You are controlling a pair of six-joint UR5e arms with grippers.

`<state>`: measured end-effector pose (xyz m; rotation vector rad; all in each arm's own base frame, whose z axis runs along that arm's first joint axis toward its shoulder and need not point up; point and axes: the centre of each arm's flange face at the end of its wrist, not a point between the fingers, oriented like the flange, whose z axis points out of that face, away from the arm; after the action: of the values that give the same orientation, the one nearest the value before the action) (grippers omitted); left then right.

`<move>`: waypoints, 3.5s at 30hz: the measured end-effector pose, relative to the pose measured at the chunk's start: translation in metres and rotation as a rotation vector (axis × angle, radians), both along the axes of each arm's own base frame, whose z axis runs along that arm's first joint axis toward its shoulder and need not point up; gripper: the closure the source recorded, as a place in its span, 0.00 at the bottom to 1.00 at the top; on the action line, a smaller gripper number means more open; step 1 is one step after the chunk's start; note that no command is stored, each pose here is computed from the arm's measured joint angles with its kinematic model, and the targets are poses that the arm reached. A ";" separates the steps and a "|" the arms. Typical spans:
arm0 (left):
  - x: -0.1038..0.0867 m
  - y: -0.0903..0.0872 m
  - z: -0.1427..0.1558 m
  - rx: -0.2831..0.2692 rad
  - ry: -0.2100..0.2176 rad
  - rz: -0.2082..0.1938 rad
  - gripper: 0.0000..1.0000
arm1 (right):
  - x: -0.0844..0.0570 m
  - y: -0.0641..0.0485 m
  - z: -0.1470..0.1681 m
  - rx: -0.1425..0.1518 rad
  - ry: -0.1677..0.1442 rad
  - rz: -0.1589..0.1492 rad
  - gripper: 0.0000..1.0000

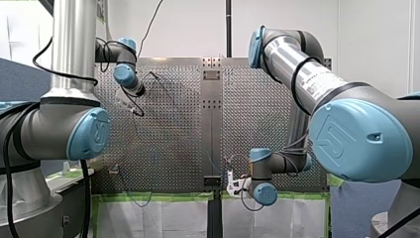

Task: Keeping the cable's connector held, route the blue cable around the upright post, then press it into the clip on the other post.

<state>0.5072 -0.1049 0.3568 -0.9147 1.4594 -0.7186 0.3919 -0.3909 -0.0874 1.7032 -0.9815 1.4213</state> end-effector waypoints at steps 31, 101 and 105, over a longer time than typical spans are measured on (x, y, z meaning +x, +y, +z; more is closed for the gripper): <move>-0.040 -0.007 0.035 0.094 -0.023 -0.007 0.02 | 0.000 0.000 -0.001 0.001 0.000 0.000 1.00; -0.089 -0.044 0.151 0.511 -0.018 -0.086 0.02 | -0.010 -0.007 -0.002 0.017 -0.010 -0.021 1.00; -0.088 -0.047 0.157 0.550 0.007 -0.080 0.02 | -0.010 -0.007 -0.002 0.017 -0.010 -0.021 1.00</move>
<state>0.4188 -0.1516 0.5136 -0.4361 1.5938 -0.3370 0.3823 -0.3983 -0.0896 1.6946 -1.0169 1.4128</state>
